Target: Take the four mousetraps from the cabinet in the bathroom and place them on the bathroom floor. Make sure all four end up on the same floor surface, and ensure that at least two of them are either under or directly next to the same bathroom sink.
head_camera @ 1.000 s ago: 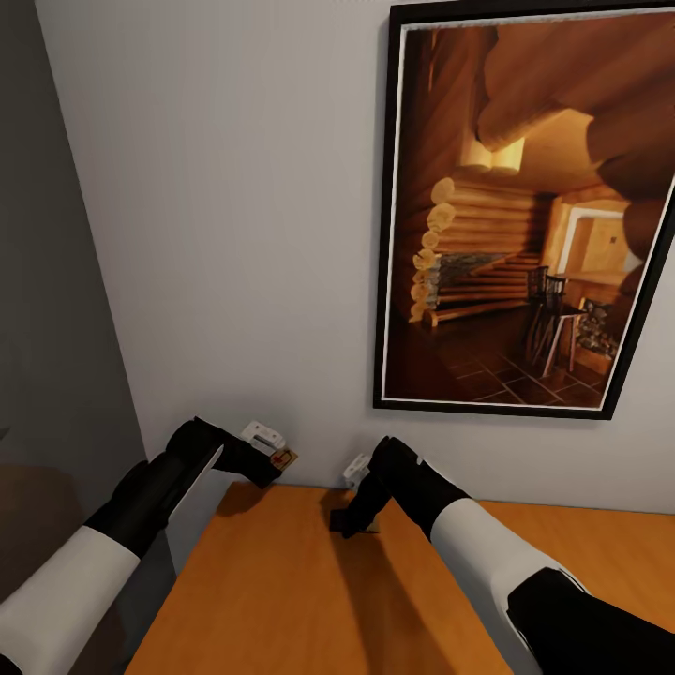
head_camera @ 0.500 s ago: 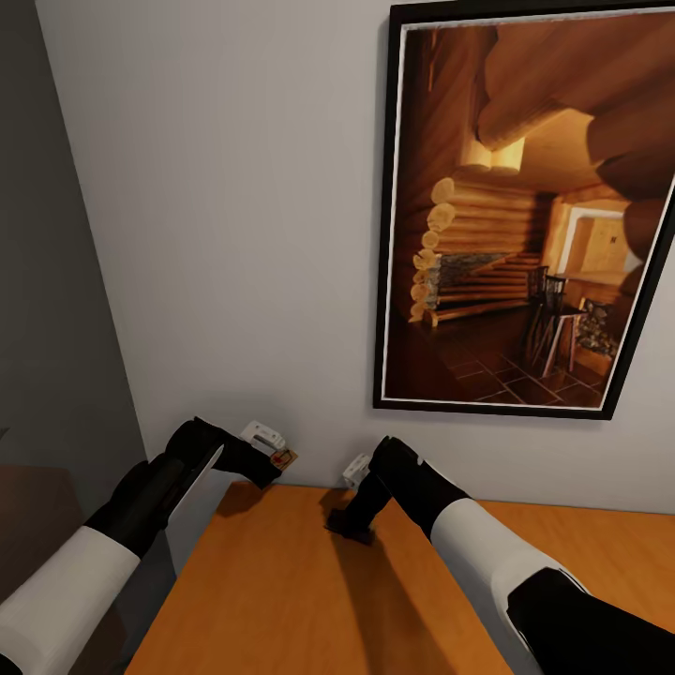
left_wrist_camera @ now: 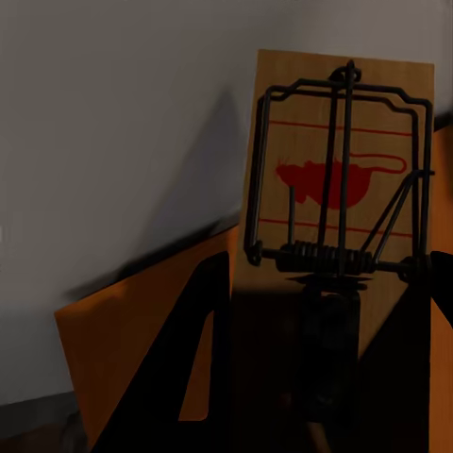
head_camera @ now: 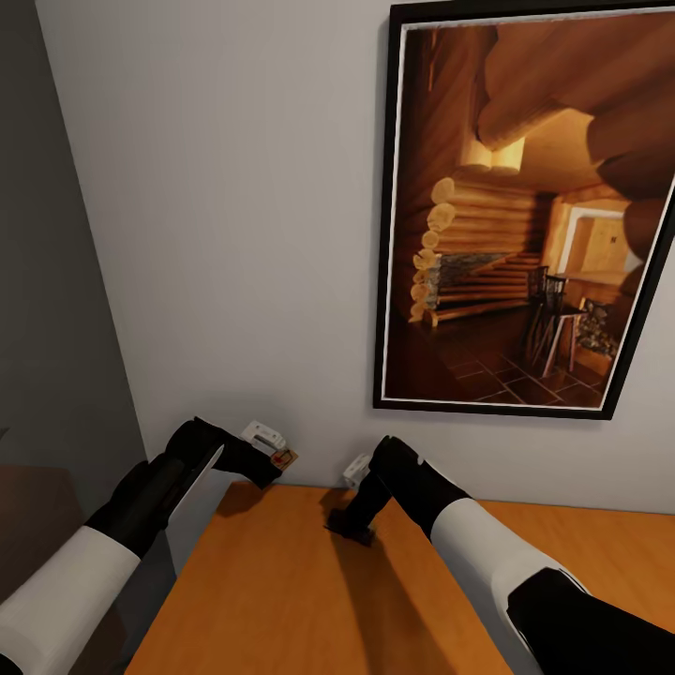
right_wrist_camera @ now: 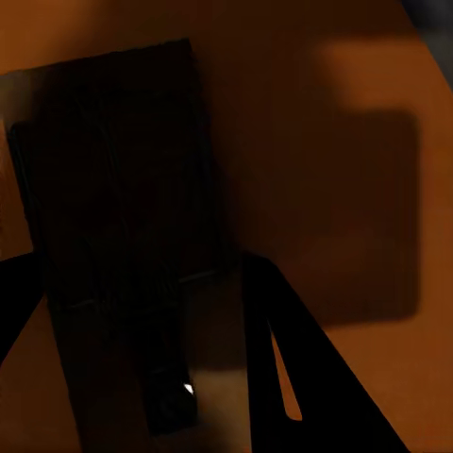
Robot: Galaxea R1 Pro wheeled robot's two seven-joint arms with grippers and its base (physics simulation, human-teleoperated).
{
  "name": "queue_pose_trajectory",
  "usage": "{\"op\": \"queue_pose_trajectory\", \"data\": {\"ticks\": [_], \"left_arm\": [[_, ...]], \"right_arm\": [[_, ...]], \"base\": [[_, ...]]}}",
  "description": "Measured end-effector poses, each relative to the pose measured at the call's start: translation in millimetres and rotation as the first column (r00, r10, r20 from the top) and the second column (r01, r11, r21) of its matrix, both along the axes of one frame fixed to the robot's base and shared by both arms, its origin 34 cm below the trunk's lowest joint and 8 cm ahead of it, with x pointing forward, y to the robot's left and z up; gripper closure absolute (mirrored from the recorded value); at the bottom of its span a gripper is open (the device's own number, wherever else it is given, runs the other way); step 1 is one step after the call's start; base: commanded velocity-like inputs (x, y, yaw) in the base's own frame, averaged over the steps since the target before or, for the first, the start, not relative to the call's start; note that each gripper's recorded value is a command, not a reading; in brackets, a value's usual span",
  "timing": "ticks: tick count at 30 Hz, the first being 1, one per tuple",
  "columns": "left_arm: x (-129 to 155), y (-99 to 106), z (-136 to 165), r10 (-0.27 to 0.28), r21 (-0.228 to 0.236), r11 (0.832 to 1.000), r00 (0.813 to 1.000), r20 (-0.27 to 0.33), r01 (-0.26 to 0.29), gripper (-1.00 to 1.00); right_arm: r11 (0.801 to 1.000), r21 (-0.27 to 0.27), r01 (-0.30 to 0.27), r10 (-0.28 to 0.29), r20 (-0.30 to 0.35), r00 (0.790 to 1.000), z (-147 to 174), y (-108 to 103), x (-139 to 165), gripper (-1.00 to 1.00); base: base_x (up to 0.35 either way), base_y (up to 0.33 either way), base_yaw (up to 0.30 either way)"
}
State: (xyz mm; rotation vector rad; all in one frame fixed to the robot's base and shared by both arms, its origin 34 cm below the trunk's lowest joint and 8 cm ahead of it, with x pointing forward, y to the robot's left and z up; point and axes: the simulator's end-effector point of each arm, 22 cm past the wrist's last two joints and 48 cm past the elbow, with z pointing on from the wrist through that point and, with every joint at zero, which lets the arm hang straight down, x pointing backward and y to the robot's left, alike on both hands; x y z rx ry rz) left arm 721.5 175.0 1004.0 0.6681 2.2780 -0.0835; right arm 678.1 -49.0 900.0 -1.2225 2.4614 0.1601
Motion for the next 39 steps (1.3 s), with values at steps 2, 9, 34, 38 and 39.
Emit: {"op": "queue_pose_trajectory", "data": {"ticks": [2,9,34,38,39], "left_arm": [[0,0,0,0.000,0.000,1.000,1.000,0.000,0.000,1.00],[0,1,0,0.002,0.001,1.000,1.000,0.000,-0.002,1.00],[0,0,-1,0.000,-0.002,1.000,1.000,-0.003,0.000,1.00],[0,0,-1,0.000,-0.003,1.000,1.000,-0.003,0.000,1.00],[0,0,-1,0.000,-0.003,1.000,1.000,-0.003,0.000,1.00]], "right_arm": [[1.000,-0.005,0.014,-0.014,-0.007,1.000,0,-2,-1,1.00],[0.993,0.032,0.110,-0.111,0.041,0.993,54,8,10,1.00],[0.993,0.077,0.085,-0.095,0.150,0.984,95,20,23,1.00],[0.993,0.092,0.075,-0.091,0.182,0.979,108,24,26,1.00],[0.993,0.094,0.074,-0.090,0.185,0.979,109,24,26,1.00]], "base": [[0.000,0.000,0.000],[0.000,0.000,0.000],[0.000,0.000,0.000],[0.000,0.000,0.000],[0.000,0.000,0.000]]}}
